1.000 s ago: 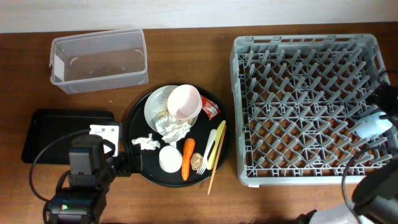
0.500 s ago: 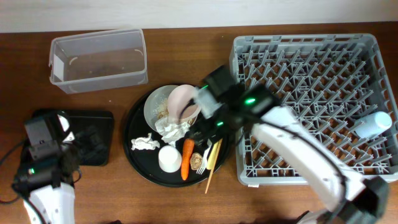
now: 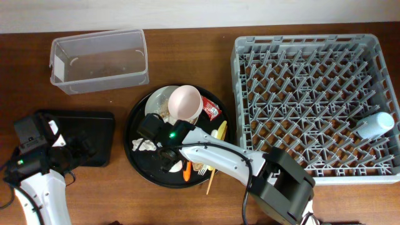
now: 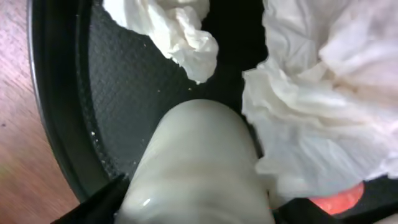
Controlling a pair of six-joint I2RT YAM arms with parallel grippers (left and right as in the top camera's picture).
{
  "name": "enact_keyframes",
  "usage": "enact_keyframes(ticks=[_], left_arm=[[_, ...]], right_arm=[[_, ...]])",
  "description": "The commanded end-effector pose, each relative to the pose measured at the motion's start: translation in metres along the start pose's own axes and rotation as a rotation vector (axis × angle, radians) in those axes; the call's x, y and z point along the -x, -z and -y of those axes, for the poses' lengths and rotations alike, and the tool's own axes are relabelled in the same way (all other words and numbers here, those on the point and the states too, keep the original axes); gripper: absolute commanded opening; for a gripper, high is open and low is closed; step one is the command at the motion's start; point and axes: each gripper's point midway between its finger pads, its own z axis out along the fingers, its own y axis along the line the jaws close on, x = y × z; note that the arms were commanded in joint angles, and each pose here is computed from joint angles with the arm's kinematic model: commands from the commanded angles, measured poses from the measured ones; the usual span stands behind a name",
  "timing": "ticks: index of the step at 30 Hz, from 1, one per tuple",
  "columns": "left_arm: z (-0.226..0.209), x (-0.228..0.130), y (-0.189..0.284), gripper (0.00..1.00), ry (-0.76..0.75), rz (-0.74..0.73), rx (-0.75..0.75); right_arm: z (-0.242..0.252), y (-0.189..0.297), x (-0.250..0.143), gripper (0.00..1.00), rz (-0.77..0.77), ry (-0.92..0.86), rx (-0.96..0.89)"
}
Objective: Sort waste into correct bins and load items into the dishwasher rack
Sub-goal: 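Grasp the white cup with the right gripper and place it in the rack, then grasp the crumpled tissue with the left gripper and drop it in the clear bin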
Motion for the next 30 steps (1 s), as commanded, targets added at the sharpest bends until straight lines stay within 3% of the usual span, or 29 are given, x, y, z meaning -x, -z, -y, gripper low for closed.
enact_keyframes(ticks=[1, 4, 6, 11, 12, 14, 19, 24, 30], left_arm=[[0.001, 0.004, 0.004, 0.99, 0.019, 0.012, -0.012], [0.001, 0.004, 0.004, 0.99, 0.019, 0.013, -0.012], [0.001, 0.004, 0.004, 0.99, 0.019, 0.013, -0.012], [0.001, 0.004, 0.004, 0.99, 0.019, 0.013, -0.012], [0.001, 0.004, 0.004, 0.99, 0.019, 0.013, -0.012], [0.001, 0.005, 0.004, 0.99, 0.019, 0.014, -0.012], [0.001, 0.005, 0.004, 0.99, 0.019, 0.016, -0.013], [0.001, 0.005, 0.004, 0.99, 0.019, 0.016, -0.013], [0.001, 0.004, 0.004, 0.99, 0.019, 0.013, -0.012]], right_arm=[[0.000, 0.005, 0.002, 0.54, 0.010, -0.003, -0.010], [-0.004, 0.045, 0.014, 0.52, 0.058, -0.008, 0.004], [0.007, 0.098, 0.027, 0.52, 0.123, -0.038, 0.007], [0.117, 0.197, 0.032, 0.52, 0.291, -0.285, -0.062], [0.181, 0.223, 0.011, 0.52, 0.317, -0.439, -0.122], [0.261, 0.239, -0.035, 0.52, 0.285, -0.661, -0.203], [0.401, 0.271, -0.178, 0.53, 0.242, -1.158, -0.364], [0.445, 0.236, -0.279, 0.53, 0.127, -1.412, -0.379], [0.443, 0.174, -0.310, 0.53, 0.062, -1.448, -0.378]])
